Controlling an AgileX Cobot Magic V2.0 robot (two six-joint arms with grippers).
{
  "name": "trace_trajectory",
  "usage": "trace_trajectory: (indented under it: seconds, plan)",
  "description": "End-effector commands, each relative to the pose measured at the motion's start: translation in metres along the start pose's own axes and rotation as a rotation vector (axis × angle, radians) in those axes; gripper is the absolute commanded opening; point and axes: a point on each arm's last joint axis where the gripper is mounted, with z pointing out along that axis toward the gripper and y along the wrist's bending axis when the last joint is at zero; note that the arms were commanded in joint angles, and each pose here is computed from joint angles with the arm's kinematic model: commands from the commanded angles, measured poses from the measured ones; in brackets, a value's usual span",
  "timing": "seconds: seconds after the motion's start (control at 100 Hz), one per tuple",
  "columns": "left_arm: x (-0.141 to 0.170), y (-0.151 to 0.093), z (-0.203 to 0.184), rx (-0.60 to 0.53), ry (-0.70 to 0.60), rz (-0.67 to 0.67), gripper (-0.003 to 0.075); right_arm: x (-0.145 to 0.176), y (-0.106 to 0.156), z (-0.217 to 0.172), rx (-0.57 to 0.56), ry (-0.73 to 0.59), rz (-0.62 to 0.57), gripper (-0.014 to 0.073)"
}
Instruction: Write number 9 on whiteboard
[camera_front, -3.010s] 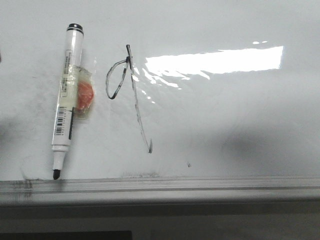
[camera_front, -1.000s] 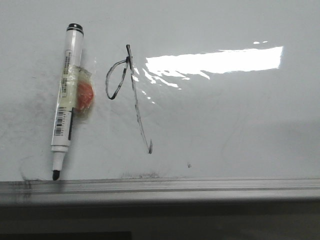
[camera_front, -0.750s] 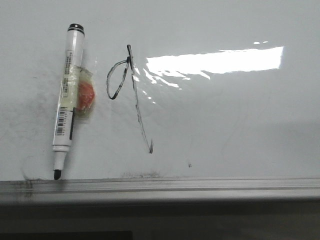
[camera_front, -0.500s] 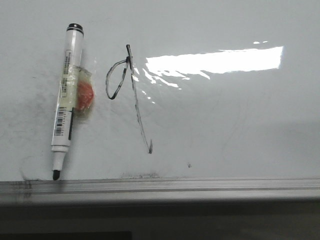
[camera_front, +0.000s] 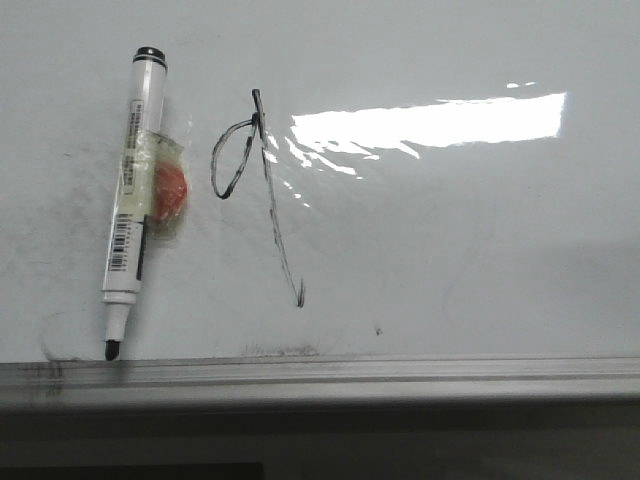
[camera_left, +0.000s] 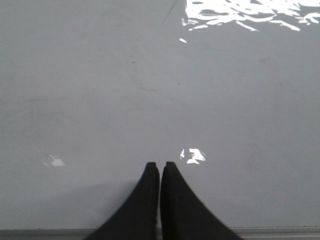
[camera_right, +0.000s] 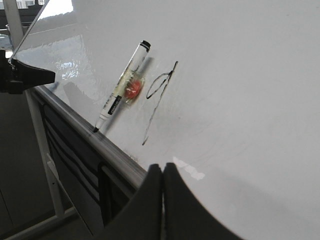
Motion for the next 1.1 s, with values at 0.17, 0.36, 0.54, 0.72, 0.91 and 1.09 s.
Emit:
trace_trajectory:
  seconds: [0.17, 0.36, 0.54, 0.72, 0.91, 1.09]
  plan:
    - [0.008, 0.0, 0.002, 0.002, -0.036, -0.006, -0.002, -0.015, -0.003, -0.001, 0.033, -0.084, -0.017, -0.0063]
    - [0.008, 0.0, 0.002, 0.002, -0.036, -0.006, -0.002, -0.011, -0.004, 0.0, 0.053, -0.076, -0.033, -0.0063]
    - [0.008, 0.0, 0.002, 0.002, -0.036, -0.006, -0.002, -0.018, -0.016, 0.0, 0.241, -0.117, -0.18, -0.0063]
    - [0.008, 0.0, 0.002, 0.002, -0.036, -0.006, -0.002, -0.02, -0.03, -0.004, 0.476, -0.161, -0.143, -0.0063]
    - [0.008, 0.0, 0.002, 0.002, -0.036, -0.006, -0.002, 0.003, -0.044, -0.011, 0.715, -0.086, -0.027, -0.0063]
    - [0.008, 0.0, 0.002, 0.002, -0.036, -0.006, -0.002, 0.008, -0.047, -0.02, 0.849, -0.034, -0.039, -0.0063]
